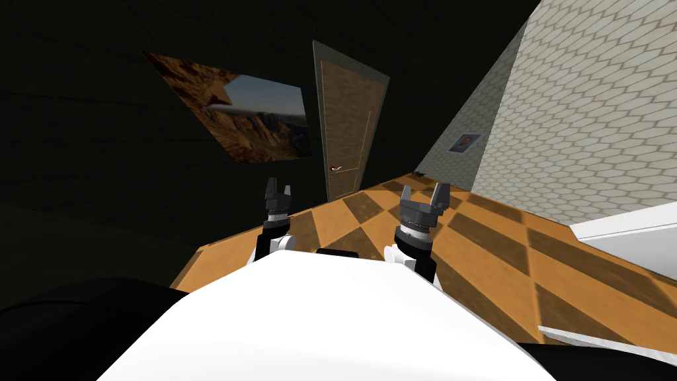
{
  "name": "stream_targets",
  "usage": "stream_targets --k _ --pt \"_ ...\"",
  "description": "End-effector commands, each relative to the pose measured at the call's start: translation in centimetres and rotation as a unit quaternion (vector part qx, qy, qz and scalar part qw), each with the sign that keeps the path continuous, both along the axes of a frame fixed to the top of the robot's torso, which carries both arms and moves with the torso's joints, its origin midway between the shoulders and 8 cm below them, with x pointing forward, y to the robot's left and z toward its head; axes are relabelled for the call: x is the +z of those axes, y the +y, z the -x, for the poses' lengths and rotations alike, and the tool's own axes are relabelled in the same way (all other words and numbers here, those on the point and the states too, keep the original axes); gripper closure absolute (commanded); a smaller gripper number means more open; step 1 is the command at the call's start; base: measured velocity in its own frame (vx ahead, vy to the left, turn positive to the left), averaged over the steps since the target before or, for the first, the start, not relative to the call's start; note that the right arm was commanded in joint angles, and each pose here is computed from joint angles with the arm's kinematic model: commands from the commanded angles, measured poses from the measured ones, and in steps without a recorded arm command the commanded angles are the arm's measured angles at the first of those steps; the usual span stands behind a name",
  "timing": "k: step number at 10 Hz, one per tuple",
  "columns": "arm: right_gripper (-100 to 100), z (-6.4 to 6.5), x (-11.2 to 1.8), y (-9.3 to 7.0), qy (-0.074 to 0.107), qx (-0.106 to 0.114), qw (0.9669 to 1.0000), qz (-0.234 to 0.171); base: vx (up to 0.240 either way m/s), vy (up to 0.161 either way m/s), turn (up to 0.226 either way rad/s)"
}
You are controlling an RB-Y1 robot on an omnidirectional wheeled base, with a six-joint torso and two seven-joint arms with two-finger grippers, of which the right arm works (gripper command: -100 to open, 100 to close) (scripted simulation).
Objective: Pull the door open
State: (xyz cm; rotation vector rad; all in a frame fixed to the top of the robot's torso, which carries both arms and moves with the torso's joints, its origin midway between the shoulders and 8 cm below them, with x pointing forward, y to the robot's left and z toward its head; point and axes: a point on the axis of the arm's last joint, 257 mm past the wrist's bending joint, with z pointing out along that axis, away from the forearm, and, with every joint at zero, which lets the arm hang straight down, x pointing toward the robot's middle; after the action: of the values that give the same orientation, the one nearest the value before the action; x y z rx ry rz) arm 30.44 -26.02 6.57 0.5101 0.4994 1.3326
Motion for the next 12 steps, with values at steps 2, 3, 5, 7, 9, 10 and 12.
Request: stream_targets --k 2,3,5,7,9,10,12 --pt "-100 -1.4 -1.7 -0.1 0.018 0.005 0.9998 0.001 0.022 0.01 0.141" --pt "-100 -1.7 -2.1 -0.1 0.022 0.006 0.9997 0.001 0.138 -0.007 0.075" --pt "-100 -2.7 -3.4 -0.3 0.035 0.009 0.9993 0.002 0.118 -0.01 0.115" --pt "-100 -3.9 -5.0 -0.5 0.051 0.012 0.9986 0.002 0.108 -0.011 0.136" --pt "-100 -4.8 -6.2 -0.7 0.064 0.014 0.9979 0.002 0.073 0.0 0.092" --pt "-100 -5.3 -6.9 -0.8 0.071 0.015 0.9974 0.002 0.063 -0.006 0.109" --pt "-100 -6.2 -8.2 -1.1 0.084 0.016 0.9964 0.002 0.081 -0.015 0.125"
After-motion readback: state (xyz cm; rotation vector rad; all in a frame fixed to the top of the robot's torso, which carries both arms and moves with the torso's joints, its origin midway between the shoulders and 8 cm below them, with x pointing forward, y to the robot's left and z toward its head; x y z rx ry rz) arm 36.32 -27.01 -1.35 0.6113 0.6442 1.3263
